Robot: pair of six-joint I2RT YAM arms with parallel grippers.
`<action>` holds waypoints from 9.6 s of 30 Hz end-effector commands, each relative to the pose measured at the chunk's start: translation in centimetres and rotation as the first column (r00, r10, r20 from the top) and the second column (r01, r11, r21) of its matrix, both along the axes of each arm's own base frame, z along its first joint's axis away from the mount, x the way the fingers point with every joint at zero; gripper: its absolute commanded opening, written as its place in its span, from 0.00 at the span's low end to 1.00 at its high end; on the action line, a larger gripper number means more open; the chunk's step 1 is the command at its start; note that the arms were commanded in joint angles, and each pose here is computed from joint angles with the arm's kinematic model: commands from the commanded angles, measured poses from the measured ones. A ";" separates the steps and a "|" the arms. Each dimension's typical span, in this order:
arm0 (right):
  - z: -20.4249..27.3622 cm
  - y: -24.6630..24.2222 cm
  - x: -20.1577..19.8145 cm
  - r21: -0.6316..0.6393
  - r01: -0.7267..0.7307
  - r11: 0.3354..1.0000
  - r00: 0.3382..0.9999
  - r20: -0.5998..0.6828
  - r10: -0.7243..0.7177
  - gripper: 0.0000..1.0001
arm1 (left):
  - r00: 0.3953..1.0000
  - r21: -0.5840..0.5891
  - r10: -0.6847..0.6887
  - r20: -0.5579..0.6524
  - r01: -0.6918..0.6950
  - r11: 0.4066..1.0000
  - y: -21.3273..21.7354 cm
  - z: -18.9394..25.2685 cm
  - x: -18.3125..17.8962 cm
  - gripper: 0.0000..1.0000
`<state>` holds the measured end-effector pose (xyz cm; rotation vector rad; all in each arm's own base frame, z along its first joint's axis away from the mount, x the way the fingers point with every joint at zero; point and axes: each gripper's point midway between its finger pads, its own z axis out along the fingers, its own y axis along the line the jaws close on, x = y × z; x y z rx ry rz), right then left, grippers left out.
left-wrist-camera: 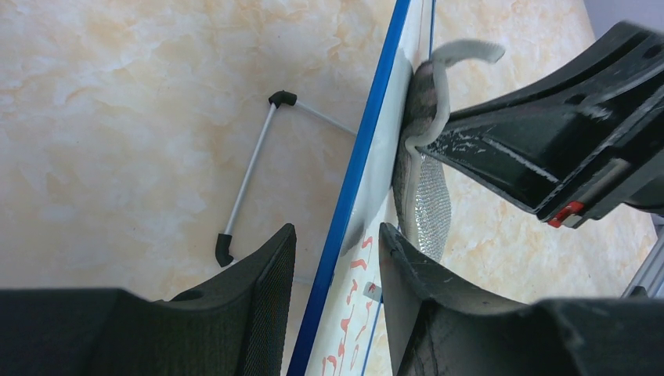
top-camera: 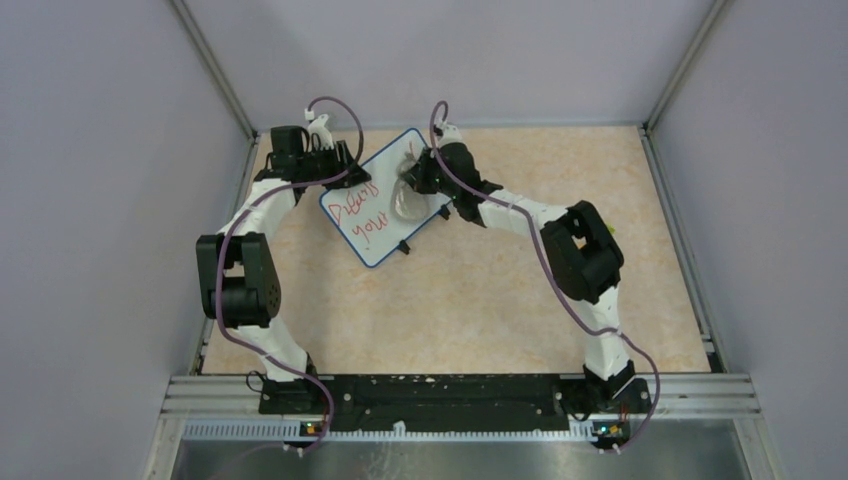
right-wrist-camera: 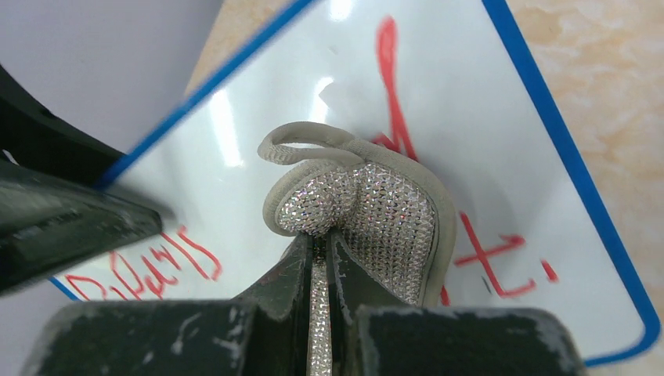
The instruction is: Erase the whiteboard
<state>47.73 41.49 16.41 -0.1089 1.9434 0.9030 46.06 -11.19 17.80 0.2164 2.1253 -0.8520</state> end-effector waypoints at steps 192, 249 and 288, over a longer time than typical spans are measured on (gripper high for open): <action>2.7 14.6 -12.5 -0.166 -0.205 0.965 0.976 0.044 0.215 0.00 | 0.992 -0.113 0.115 0.057 -0.108 0.988 5.1 2.4 -7.5 0.08; -6.4 5.2 -9.0 -0.130 -0.135 0.982 0.979 -0.172 0.112 0.00 | 0.985 0.014 0.133 0.110 -0.135 0.991 5.6 1.6 -7.6 0.00; 0.5 8.4 -5.0 -0.020 -0.109 0.994 0.993 -0.046 0.108 0.00 | 0.986 0.021 0.122 0.110 -0.126 0.992 5.3 1.5 -7.6 0.00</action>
